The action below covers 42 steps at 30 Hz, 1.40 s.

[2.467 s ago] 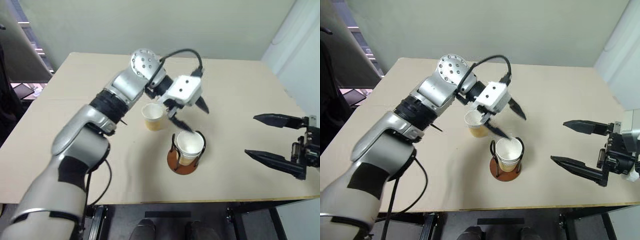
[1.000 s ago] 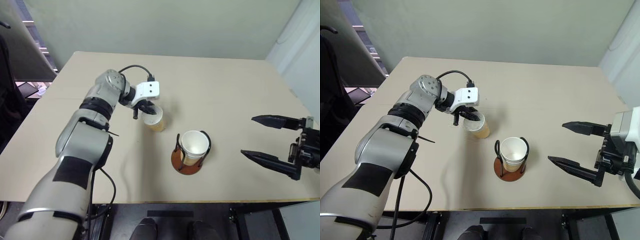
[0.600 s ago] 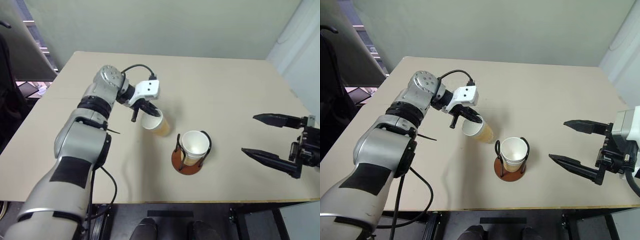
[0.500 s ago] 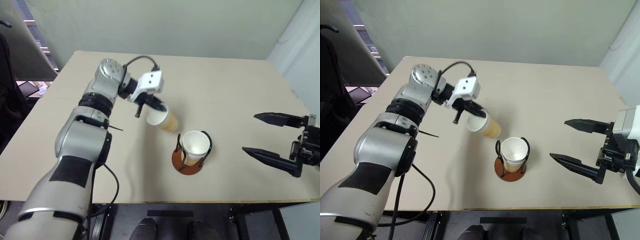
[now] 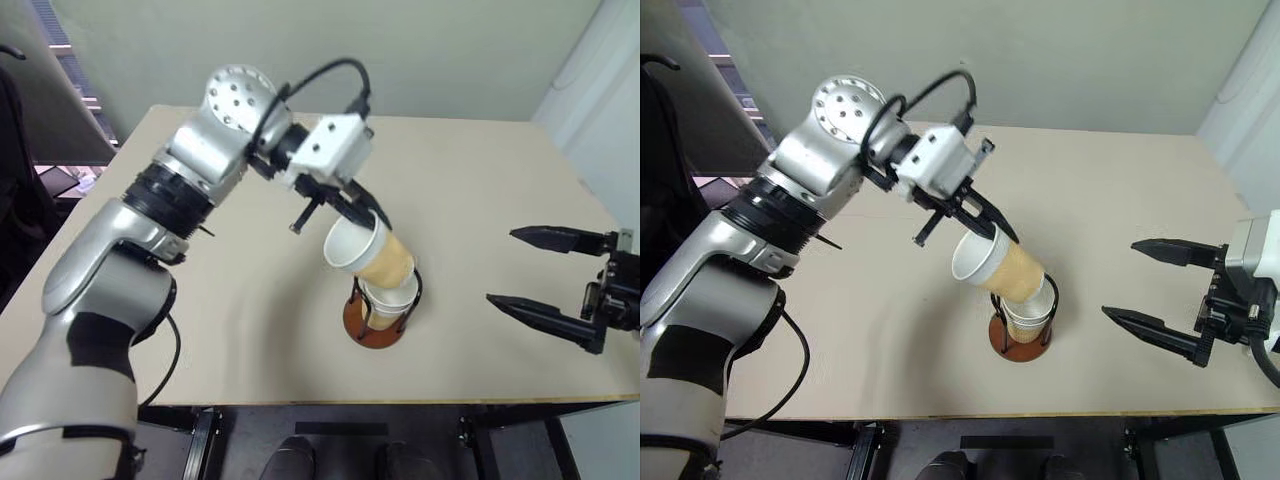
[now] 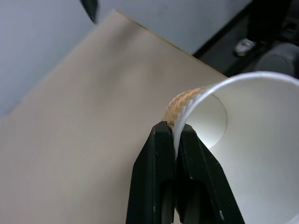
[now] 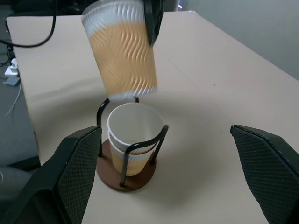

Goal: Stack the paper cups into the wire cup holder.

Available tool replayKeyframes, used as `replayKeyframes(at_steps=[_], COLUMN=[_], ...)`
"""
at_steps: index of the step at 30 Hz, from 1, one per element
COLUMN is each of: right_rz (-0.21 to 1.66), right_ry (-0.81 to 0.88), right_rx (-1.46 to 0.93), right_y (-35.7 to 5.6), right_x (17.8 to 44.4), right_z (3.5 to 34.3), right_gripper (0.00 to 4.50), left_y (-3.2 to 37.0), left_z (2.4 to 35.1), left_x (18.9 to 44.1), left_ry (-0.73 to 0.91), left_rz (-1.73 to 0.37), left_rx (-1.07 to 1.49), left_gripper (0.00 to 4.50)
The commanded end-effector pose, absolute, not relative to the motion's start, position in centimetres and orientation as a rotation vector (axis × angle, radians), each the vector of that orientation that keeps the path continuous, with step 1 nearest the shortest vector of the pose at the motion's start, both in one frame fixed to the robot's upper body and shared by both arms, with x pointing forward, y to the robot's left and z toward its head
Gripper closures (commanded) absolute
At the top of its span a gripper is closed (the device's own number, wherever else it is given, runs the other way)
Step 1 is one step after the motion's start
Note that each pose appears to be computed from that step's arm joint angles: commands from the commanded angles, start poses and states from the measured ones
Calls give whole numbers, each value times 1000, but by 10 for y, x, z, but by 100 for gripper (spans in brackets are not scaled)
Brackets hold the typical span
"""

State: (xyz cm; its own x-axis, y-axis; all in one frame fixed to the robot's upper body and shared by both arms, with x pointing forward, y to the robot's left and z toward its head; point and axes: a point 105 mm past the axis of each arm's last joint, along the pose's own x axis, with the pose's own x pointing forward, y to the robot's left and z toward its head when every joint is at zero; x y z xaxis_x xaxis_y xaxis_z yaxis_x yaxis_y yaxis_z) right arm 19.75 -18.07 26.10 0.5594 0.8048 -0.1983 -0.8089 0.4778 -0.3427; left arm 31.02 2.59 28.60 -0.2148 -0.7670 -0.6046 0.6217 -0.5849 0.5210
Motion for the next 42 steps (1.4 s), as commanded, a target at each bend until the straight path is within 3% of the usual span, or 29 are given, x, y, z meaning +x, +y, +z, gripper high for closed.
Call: replayKeyframes(at_steps=[1, 27, 31, 39, 42], right_rz=[962, 920, 912, 915, 920], right_ry=[-26, -24, -26, -26, -24], right_rx=[-443, -440, -441, -444, -446], right_y=[-181, -180, -180, -180, -180], right_x=[192, 188, 187, 189, 189], right_z=[268, 261, 262, 263, 264], right_gripper=[0, 0, 0, 0, 0], left_y=[21, -2, -5, -10, -18], left_z=[284, 269, 270, 274, 283], left_x=[310, 316, 313, 315, 316], left_ry=[-219, -233, -239, -276, -330], left_rz=[-1943, -1983, -1994, -1978, -1957], left_rx=[1140, 1392, 1392, 1397, 1351], left_gripper=[444, 444, 356, 72, 72])
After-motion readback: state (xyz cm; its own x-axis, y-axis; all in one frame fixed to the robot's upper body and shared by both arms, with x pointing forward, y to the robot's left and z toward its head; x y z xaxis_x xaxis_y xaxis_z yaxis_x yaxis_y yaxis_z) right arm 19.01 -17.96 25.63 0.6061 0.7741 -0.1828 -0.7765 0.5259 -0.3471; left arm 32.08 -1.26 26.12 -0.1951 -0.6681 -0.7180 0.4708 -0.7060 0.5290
